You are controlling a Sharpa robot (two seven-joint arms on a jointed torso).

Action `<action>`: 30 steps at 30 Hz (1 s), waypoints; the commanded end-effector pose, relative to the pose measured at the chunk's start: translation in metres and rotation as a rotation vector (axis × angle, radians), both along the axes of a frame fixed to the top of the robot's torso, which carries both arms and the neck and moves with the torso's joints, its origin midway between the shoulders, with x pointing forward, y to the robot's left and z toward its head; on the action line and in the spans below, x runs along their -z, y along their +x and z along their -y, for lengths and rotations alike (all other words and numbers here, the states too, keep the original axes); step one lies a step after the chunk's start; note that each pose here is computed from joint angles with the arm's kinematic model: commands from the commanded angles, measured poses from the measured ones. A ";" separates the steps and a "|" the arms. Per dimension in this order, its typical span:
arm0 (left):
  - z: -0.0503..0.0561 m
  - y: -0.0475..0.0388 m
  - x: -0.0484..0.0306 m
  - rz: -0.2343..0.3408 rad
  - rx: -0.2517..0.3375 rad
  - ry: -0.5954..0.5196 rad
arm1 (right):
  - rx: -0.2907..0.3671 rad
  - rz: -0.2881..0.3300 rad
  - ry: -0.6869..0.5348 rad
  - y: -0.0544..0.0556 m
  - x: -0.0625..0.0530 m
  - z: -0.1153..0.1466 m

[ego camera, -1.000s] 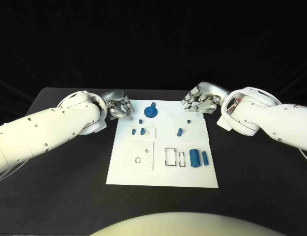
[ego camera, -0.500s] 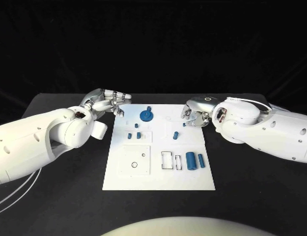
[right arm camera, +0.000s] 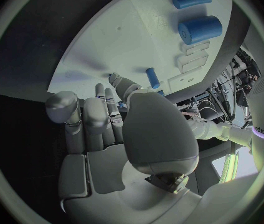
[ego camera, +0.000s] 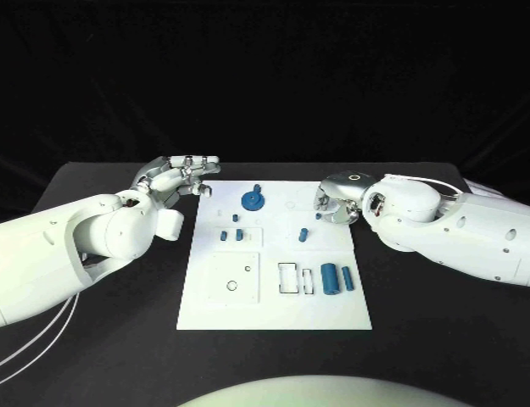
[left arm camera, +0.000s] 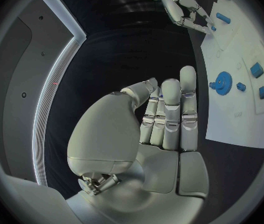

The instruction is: Assemble the parts on the task board

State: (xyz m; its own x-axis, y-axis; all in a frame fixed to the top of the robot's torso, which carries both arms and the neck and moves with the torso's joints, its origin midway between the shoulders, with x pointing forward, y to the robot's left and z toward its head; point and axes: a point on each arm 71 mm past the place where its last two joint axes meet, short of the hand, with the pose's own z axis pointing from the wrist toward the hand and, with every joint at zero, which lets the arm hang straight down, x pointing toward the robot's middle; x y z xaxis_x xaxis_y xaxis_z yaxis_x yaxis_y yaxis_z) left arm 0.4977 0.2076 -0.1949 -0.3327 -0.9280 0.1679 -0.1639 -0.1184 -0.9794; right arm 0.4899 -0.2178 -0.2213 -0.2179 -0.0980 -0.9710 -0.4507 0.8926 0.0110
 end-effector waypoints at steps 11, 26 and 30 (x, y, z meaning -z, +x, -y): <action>0.002 -0.0039 -0.0005 -0.005 -0.010 -0.047 | -0.017 -0.045 -0.011 0.001 0.012 -0.006; 0.000 -0.0029 0.0008 -0.013 -0.012 -0.043 | -0.028 -0.066 0.021 0.000 0.014 -0.013; 0.000 -0.0030 0.0011 -0.016 -0.009 -0.043 | -0.028 -0.070 0.021 0.000 0.015 -0.013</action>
State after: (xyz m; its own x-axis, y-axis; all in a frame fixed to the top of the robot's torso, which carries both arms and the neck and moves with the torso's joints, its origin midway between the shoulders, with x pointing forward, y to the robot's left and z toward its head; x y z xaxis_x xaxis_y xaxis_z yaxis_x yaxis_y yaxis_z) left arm 0.4949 0.2082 -0.1966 -0.3158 -0.9267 0.2037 -0.1798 -0.1524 -0.9718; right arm 0.4933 -0.2091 -0.2304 -0.2524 -0.0790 -0.9644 -0.4530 0.8903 0.0457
